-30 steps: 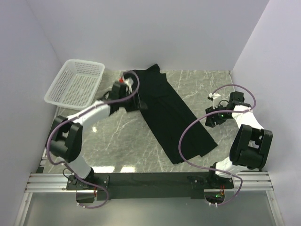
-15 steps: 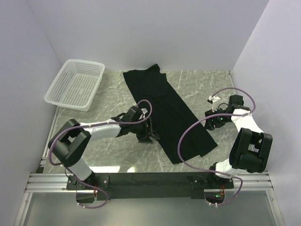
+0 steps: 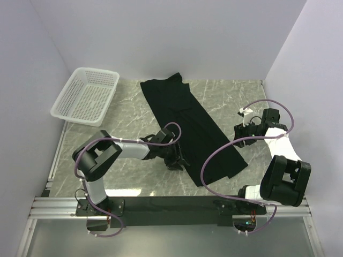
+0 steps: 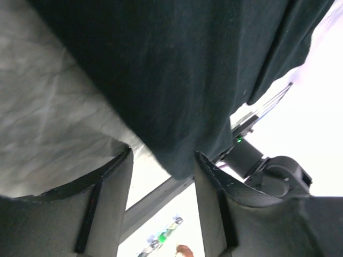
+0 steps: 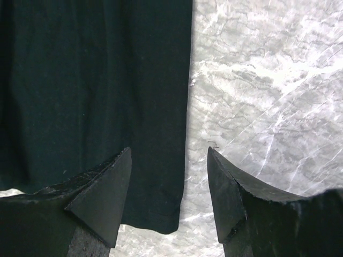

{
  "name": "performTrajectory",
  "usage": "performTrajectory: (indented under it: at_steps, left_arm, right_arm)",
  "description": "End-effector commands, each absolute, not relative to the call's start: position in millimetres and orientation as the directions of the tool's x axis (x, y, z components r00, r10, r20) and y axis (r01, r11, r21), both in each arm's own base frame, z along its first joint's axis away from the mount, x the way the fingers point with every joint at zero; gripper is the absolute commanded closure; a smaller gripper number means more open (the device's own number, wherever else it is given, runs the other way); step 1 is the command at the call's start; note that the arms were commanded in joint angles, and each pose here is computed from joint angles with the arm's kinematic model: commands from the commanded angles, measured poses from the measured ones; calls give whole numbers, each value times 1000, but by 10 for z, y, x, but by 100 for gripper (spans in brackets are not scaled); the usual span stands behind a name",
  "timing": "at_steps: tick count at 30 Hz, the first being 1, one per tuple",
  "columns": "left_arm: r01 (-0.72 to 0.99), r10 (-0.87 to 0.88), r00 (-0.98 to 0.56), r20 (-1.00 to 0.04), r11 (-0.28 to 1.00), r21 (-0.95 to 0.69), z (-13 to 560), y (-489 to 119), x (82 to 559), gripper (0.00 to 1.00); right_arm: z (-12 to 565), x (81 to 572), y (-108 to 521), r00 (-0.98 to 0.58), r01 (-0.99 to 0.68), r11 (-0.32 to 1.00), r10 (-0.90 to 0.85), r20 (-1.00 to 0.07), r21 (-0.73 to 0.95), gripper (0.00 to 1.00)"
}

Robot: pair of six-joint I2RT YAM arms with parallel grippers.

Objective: Fold and stack the t-shirts

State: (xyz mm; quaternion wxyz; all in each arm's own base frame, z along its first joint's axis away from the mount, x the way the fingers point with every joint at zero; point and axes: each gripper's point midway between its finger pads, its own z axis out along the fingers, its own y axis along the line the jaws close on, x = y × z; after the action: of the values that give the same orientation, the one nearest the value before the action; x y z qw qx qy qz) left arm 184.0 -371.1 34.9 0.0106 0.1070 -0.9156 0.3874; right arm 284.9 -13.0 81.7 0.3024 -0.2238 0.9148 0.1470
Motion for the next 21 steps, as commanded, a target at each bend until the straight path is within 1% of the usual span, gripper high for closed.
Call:
performTrajectory:
  at_steps: [1,3,4,5,6,7,9,10,12,13,14,18,19,21]
  left_arm:
    - [-232,-243,-966,90,653,-721,344,-3910,1928,45]
    - [-248,-265,-960,86,669,-701,277,-3934,1943,46]
    - [-256,-267,-959,94,676,-691,214,-3958,1920,50]
    - [-257,-272,-958,92,673,-694,203,-3976,1928,50]
    - [-260,-277,-957,88,678,-688,173,-3975,1931,53]
    - [-260,-275,-957,88,686,-679,130,-3975,1907,61]
    - [-253,-272,-959,79,699,-669,95,-3938,1895,70]
    - [-249,-273,-959,70,703,-666,108,-3903,1878,80]
    - [-246,-271,-961,62,724,-644,105,-3818,1843,88]
    - [-222,-258,-965,39,734,-642,154,-3770,1836,98]
    - [-214,-257,-966,23,750,-626,135,-3705,1829,99]
    - [-180,-225,-974,-8,801,-571,152,-3363,1715,99]
    - [-201,-232,-973,8,823,-531,75,-3195,1652,99]
    - [-190,-226,-974,-7,834,-518,115,-3025,1631,99]
  right_arm:
    - [946,2881,-76,-680,-511,851,-314,-662,121,35]
    - [954,2868,-75,-678,-512,851,-316,-664,119,35]
    - [949,2861,-75,-678,-513,850,-315,-664,120,35]
    - [945,2843,-72,-678,-517,848,-320,-662,119,35]
    - [950,2836,-77,-677,-516,848,-321,-662,116,35]
    - [950,2824,-72,-676,-519,847,-323,-662,116,35]
    - [979,2816,-83,-667,-520,847,-326,-670,106,35]
    - [989,2811,-84,-665,-521,847,-326,-672,104,35]
    - [990,2786,-89,-665,-522,847,-330,-670,102,35]
    - [999,2780,-88,-664,-523,846,-331,-671,100,35]
    - [998,2767,-83,-661,-527,844,-335,-672,97,35]
    - [980,2738,-78,-658,-534,840,-343,-670,95,35]
    - [980,2733,-69,-656,-539,837,-346,-671,96,35]
    - [941,2706,-71,-664,-544,833,-353,-659,100,35]
